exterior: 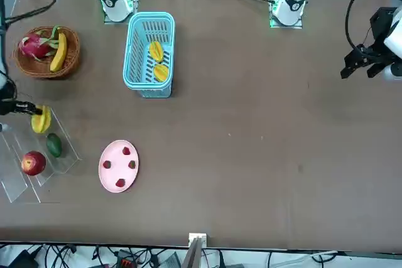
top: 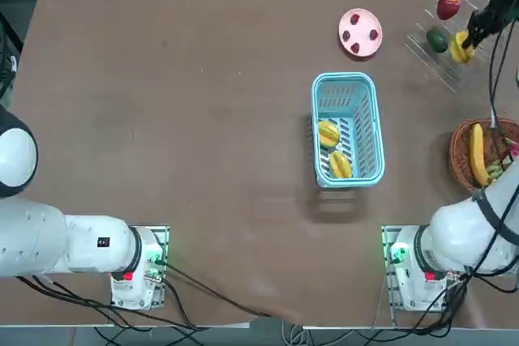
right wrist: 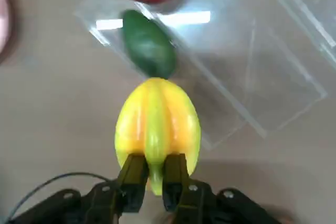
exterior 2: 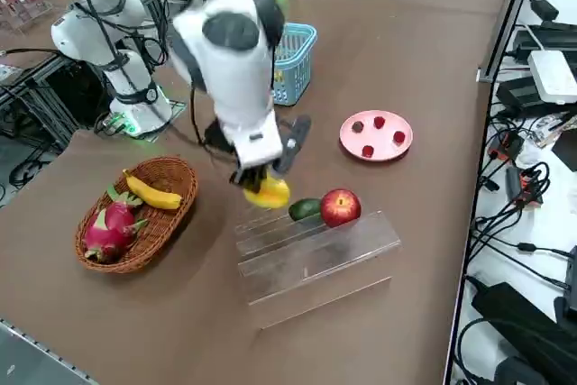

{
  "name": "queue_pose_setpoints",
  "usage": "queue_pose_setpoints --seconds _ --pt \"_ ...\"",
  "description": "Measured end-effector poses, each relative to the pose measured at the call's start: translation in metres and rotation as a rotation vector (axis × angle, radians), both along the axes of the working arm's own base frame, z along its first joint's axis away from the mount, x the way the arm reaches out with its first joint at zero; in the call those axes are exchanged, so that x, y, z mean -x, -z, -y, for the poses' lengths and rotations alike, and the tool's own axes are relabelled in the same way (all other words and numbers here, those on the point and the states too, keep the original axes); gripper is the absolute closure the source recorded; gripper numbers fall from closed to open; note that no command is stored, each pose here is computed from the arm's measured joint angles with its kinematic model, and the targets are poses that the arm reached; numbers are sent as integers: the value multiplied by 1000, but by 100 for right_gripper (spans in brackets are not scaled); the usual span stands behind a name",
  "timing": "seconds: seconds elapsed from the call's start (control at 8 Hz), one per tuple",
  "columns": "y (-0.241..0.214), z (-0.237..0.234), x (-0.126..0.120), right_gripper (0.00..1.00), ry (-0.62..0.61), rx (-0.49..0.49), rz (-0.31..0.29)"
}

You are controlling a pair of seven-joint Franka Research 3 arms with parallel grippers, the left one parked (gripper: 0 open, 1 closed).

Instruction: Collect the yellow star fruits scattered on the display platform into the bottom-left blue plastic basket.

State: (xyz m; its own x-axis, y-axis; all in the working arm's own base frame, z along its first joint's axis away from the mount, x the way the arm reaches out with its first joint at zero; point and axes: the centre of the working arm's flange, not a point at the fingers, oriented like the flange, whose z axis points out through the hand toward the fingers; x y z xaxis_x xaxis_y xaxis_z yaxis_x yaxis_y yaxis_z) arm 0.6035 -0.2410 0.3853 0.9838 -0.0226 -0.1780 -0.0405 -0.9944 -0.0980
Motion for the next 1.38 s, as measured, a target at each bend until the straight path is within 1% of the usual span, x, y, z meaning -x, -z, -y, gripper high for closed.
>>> queue_pose_setpoints --seconds 0.12,0.25,0.38,0.5,0.62,0.75,0.88,1.0,1.12,1.25,1.38 --pt "-37 -29 -2 80 38 -15 -45" --pt "-66 -70 -2 80 72 -18 -88" --pt "-87 -124 2 80 85 -17 -142" --pt "-105 -191 8 80 86 1 -192" --pt "-117 -267 20 80 60 32 -224" --pt "-122 -347 41 80 29 71 -242" --pt "-119 -414 68 80 22 117 -251" --pt "-110 -464 96 80 24 154 -250" --pt "-96 -494 123 80 15 178 -255" --pt "-79 -501 147 81 0 179 -258" --pt "-59 -496 166 81 -2 164 -248"
